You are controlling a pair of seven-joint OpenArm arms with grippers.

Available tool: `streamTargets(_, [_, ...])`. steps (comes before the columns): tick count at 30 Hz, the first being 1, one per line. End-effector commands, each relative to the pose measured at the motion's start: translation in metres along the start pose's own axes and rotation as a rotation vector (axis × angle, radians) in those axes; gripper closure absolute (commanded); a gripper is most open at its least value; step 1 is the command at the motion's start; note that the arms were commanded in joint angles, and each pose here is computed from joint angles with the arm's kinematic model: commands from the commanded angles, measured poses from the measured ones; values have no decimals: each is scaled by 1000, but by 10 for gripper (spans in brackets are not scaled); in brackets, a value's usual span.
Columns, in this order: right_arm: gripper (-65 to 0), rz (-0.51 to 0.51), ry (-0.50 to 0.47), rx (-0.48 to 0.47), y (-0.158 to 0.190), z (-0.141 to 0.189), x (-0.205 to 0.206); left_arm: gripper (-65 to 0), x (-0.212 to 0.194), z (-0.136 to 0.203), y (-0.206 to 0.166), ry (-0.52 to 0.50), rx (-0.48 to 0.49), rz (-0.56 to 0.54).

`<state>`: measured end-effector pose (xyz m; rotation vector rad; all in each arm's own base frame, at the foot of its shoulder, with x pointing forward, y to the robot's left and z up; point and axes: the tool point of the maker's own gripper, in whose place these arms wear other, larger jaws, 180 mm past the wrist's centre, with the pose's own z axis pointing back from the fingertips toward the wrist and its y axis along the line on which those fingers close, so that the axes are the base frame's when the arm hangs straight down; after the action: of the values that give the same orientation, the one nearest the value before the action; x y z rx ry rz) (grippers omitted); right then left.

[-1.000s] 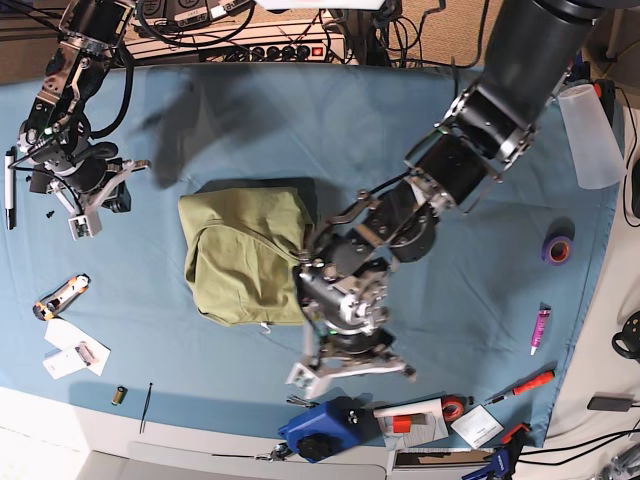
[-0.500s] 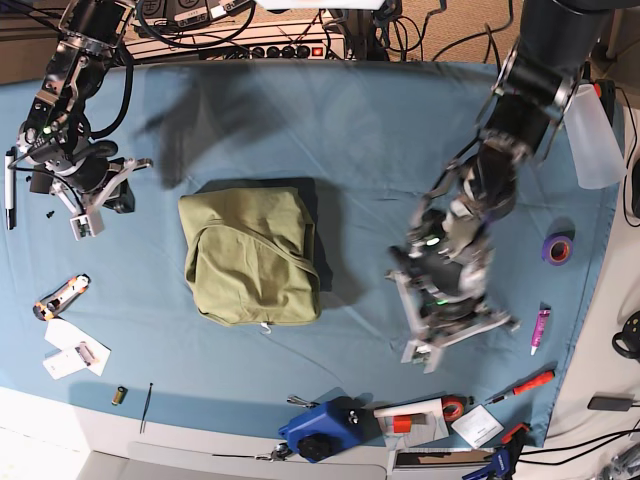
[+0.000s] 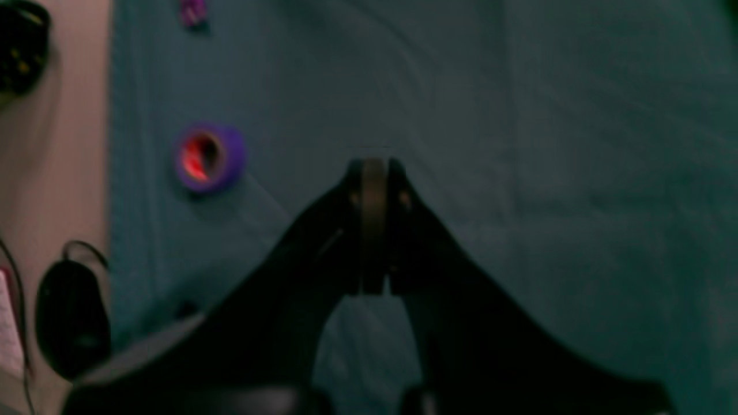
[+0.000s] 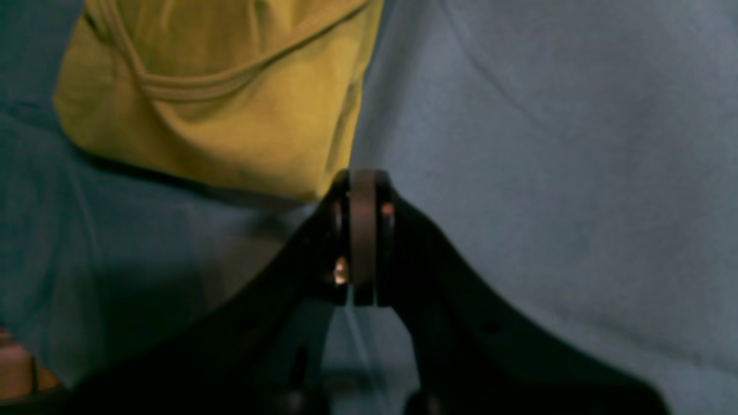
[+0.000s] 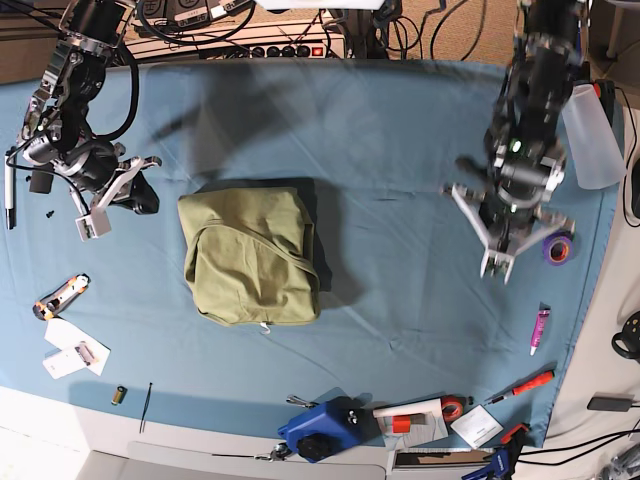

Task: Layout the t-shirt on the table in an organized manner, then fold the t-shirt properly

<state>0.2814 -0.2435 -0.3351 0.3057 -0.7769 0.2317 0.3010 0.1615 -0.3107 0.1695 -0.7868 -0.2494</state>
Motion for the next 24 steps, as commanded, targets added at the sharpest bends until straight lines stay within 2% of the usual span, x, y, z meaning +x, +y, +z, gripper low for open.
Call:
streamTargets(1, [0,20,-50,9,0,6,17,0,5,7,9,-34,21,7])
streamTargets(5, [0,28,-47,41,11,10,16,0,-32,19,14,38,25,17])
streamTargets(14, [0,135,24,39,41,34,-7,0,-107,37,25,200,51,30])
streamTargets(19, [0,170,87,51,58,47,-29,0,-131,55,27,254,44,58])
streamTargets(24, [0,161,180,69,70,58,-62,0,-147,81,25,289,38,59])
